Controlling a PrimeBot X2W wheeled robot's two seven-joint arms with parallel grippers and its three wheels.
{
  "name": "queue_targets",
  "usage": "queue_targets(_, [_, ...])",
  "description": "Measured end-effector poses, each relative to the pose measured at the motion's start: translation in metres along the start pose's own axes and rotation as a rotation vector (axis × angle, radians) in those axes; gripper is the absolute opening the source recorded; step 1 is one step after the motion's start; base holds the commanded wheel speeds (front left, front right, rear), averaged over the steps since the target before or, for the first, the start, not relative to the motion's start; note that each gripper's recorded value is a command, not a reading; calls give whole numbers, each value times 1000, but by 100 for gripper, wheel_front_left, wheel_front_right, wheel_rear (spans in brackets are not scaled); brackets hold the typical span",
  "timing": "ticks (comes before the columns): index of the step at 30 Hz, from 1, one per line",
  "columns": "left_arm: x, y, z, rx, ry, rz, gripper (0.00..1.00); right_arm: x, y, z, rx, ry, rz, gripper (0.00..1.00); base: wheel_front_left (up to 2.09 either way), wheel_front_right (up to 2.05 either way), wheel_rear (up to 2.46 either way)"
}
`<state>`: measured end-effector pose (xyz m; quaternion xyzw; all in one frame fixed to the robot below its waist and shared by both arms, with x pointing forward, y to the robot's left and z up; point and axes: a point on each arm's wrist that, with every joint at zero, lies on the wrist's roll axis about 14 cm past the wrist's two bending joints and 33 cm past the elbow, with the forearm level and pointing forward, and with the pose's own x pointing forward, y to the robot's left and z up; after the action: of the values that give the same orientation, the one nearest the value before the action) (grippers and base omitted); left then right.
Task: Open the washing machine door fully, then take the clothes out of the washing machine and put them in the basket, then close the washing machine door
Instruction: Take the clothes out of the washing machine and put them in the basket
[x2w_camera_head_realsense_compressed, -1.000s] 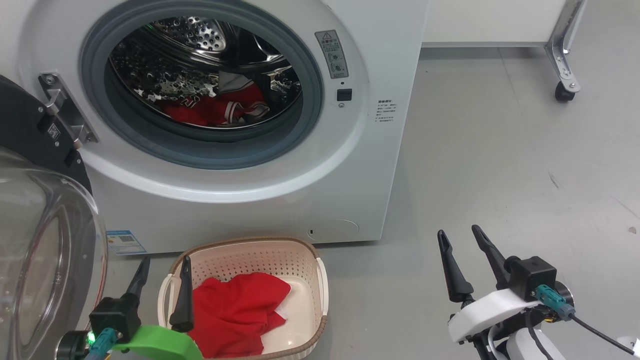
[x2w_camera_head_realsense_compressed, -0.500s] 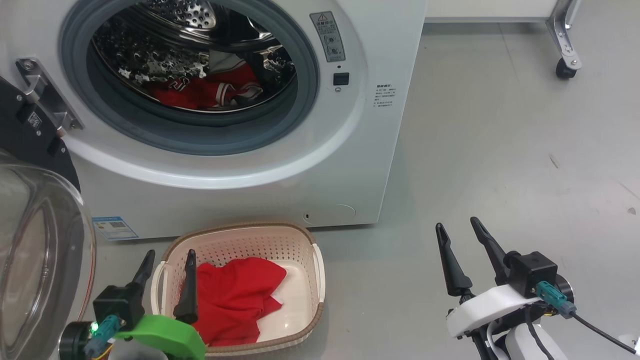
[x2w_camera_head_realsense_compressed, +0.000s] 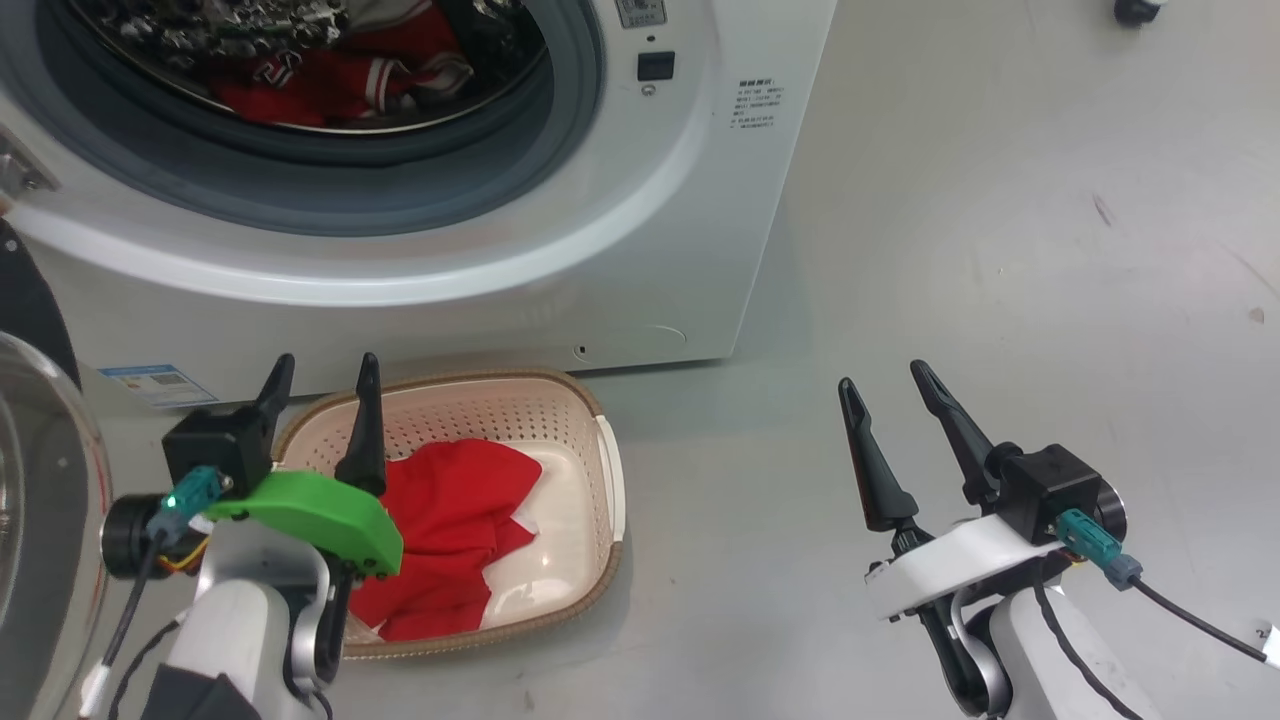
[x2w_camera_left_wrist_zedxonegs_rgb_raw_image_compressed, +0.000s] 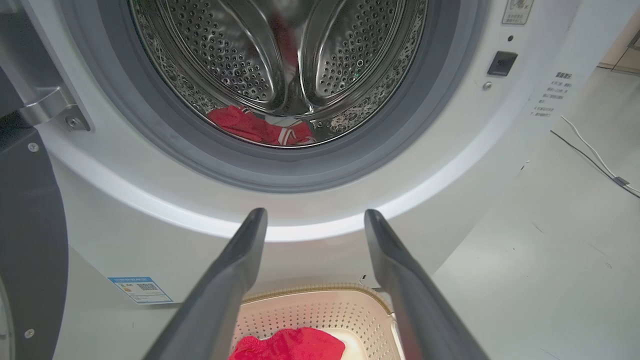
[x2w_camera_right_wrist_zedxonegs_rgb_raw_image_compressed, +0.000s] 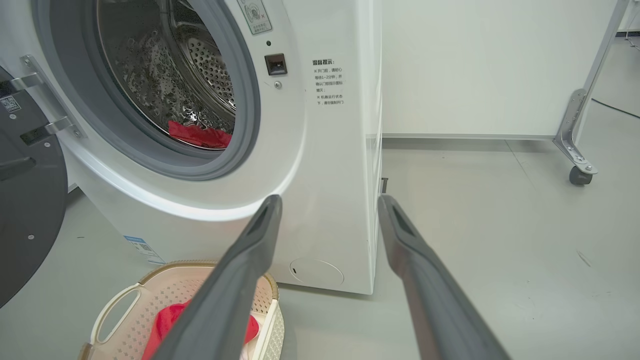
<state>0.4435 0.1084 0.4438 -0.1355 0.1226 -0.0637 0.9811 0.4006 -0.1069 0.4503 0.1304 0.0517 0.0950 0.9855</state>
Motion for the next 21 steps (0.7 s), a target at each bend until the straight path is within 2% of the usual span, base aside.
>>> queue_targets(14, [96,-8,-26,137,197,-109,100,33,-10,-15,54,26,-3,100,0,0,0])
queue_targets(21, [149,11,-21,255,230,-95,100,50,-19,-21,85,30,-12,100,0,0,0])
